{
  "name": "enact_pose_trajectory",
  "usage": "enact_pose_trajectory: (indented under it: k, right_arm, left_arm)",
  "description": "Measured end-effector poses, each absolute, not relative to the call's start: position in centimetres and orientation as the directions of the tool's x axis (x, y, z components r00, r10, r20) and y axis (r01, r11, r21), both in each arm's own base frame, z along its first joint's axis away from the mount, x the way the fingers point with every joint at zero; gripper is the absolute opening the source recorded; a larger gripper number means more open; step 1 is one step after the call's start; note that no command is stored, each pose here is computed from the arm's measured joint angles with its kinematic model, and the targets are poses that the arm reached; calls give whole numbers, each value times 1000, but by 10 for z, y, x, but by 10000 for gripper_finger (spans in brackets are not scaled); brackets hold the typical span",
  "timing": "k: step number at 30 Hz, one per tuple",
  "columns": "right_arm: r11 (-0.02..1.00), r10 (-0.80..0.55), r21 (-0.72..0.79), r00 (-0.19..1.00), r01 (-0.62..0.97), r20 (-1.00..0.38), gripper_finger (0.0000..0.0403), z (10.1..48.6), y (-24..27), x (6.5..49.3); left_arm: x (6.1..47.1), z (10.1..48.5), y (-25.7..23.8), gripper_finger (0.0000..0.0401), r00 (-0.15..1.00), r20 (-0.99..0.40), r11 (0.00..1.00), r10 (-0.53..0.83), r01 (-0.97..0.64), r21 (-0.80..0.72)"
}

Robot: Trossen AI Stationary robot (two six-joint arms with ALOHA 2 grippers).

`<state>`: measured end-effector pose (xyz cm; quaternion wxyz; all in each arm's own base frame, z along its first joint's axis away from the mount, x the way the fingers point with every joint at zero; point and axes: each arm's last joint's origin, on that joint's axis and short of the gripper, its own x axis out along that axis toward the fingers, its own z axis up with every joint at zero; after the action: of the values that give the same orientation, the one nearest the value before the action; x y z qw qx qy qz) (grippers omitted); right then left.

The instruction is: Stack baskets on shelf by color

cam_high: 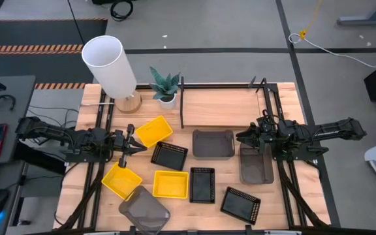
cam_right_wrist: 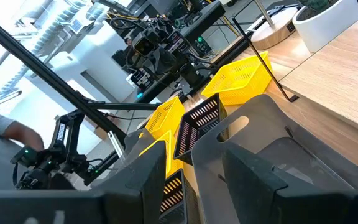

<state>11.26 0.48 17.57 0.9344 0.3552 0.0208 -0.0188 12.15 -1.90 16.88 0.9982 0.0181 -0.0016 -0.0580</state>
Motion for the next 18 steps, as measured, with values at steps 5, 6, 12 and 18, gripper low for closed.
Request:
enact_pose_trajectory:
  k: [5,6,12,18]
  right_arm:
    - [747,-20,663,998,50,-52,162,176,5,113]
    - [747,-20,663,998,50,-52,162,176,5,113]
    - [747,-20,663,998,50,-52,162,176,5,113]
    - [747,-20,663,998,50,-52,162,176,5,113]
  left_arm:
    - [122,169,-19,30,993,1,993,-115,115,36]
    - [122,169,-19,32,993,1,993,-116,116,36]
    - [122,169,-19,35,993,1,993,-116,116,36]
    - [121,169,-19,27,993,1,993,-116,116,36]
